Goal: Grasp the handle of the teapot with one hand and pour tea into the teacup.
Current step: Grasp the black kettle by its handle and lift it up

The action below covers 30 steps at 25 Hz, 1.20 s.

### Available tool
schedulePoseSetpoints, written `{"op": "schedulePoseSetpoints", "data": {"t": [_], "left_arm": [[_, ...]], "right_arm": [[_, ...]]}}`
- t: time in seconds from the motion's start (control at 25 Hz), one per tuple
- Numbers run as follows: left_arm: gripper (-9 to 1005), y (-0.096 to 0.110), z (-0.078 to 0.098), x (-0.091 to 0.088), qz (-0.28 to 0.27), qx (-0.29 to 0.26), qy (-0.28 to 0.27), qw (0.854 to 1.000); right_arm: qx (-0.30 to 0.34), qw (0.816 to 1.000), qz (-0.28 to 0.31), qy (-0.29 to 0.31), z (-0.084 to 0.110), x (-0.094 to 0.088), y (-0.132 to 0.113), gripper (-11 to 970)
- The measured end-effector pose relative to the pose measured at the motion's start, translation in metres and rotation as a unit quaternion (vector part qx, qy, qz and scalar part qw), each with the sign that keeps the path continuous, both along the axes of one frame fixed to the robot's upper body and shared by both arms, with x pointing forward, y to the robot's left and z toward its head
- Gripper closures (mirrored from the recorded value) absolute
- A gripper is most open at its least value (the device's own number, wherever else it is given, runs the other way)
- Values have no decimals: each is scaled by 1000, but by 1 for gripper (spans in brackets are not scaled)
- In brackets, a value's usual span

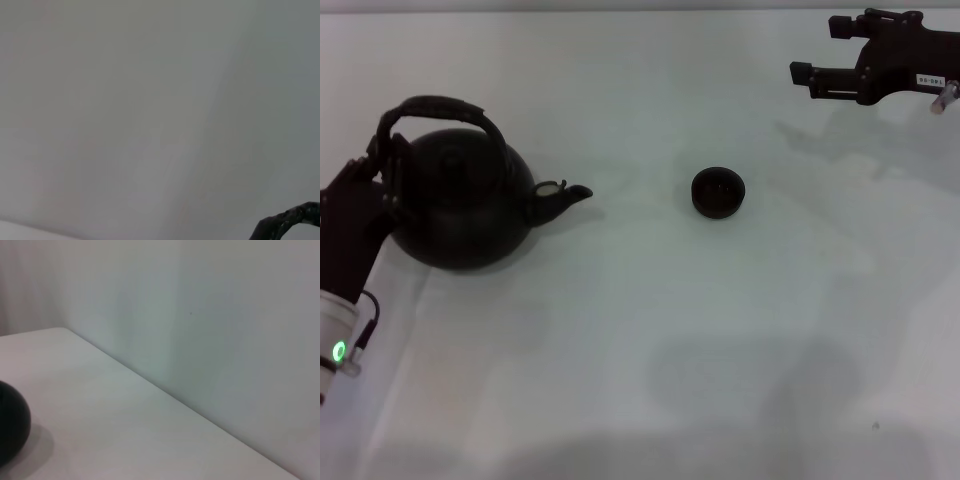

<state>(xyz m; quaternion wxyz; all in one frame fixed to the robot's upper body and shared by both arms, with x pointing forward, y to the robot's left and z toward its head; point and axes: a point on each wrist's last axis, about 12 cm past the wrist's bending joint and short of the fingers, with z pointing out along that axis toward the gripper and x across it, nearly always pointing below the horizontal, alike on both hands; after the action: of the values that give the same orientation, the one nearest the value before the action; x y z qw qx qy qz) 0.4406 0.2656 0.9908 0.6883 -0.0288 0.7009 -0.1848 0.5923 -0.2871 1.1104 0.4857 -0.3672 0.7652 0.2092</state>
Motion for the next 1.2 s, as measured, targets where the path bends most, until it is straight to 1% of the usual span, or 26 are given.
{"op": "schedulePoseSetpoints", "data": {"t": [0.12,0.36,0.6,0.68,0.84,1.08,1.2], "left_arm": [[813,4,2,8,-5,2,-1,1000],[813,17,6,32,-29,-1,17,999],[814,25,14,66,-71,13,45,996],[814,30,19,78,-82,15,56,995],[814,38,36,106,-106,26,69,992],[815,41,61,135,-146,48,80,985],[815,38,72,146,-169,53,100,979]], "right_arm": [[1,1000,0,0,-1,0,0,133],[7,1000,-2,0,-4,-1,0,134],[15,1000,-5,-1,-8,-2,1,135],[20,1000,-6,-2,-10,-3,0,136],[27,1000,-9,-3,-13,-5,-1,138],[41,999,-16,-7,-15,-6,-2,140],[48,999,-22,-10,-15,-7,-3,140]]}}
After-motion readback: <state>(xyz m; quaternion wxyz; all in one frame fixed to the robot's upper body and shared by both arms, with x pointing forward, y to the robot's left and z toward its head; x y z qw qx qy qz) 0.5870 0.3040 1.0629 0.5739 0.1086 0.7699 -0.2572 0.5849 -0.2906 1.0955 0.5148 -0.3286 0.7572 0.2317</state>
